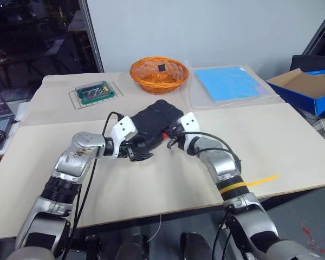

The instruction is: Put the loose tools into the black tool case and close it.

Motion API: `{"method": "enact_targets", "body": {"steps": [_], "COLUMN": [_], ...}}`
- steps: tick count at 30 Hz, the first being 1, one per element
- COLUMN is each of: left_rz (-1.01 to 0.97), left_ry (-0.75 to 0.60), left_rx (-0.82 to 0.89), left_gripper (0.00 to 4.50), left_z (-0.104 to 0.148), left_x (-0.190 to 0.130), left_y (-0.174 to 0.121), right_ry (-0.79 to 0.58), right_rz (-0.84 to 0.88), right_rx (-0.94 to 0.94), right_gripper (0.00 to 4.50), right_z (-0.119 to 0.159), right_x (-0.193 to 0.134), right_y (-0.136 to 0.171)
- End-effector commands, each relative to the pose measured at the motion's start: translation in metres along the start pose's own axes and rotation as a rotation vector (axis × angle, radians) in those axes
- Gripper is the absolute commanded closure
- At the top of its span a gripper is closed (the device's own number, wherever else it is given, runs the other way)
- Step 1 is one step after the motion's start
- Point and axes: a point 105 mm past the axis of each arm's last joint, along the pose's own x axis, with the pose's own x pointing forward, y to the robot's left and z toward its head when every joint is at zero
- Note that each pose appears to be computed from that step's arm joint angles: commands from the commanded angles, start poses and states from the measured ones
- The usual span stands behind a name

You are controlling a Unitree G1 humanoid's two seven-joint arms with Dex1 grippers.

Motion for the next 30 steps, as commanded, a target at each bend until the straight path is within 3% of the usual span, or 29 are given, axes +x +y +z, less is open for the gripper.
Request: {"method": "enact_targets", "body": {"steps": [1,4,8,13,17,22,30], "left_rz": [0.001,0.002,-0.066,-0.056,-0.01,0.072,0.109], "left_ry": [-0.037,-0.236,-0.316,-0.312,-0.242,-0.203,-0.205], "left_rx": [-0.005,-0.026,-0.135,-0.19,-0.222,-0.234,-0.268], "left_gripper": [0.14,0.14,0.0,0.0,0.0,0.0,0.0], "left_z": [-0.001,0.021,0.025,0.013,-0.011,-0.024,-0.028], "left_x": [-0.001,-0.006,-0.026,-0.052,-0.078,-0.095,-0.091], "left_y": [-0.005,-0.01,-0.024,-0.04,-0.054,-0.061,-0.064], "right_ry": [-0.01,-0.156,-0.214,-0.06,0.076,0.139,0.12], "right_rz": [-0.016,0.013,0.138,0.237,0.14,0.003,-0.046], "right_rx": [-0.056,-0.059,-0.122,-0.186,-0.178,-0.17,-0.175], "right_gripper": [4.4,4.4,3.4,1.52,0.16,0.03,0.03], "right_z": [-0.003,0.035,0.06,0.041,0.023,0.016,0.022], "right_x": [-0.012,-0.032,-0.078,-0.143,-0.198,-0.236,-0.243], "right_y": [-0.002,-0.001,0.011,0.016,-0.005,-0.026,-0.035]}}
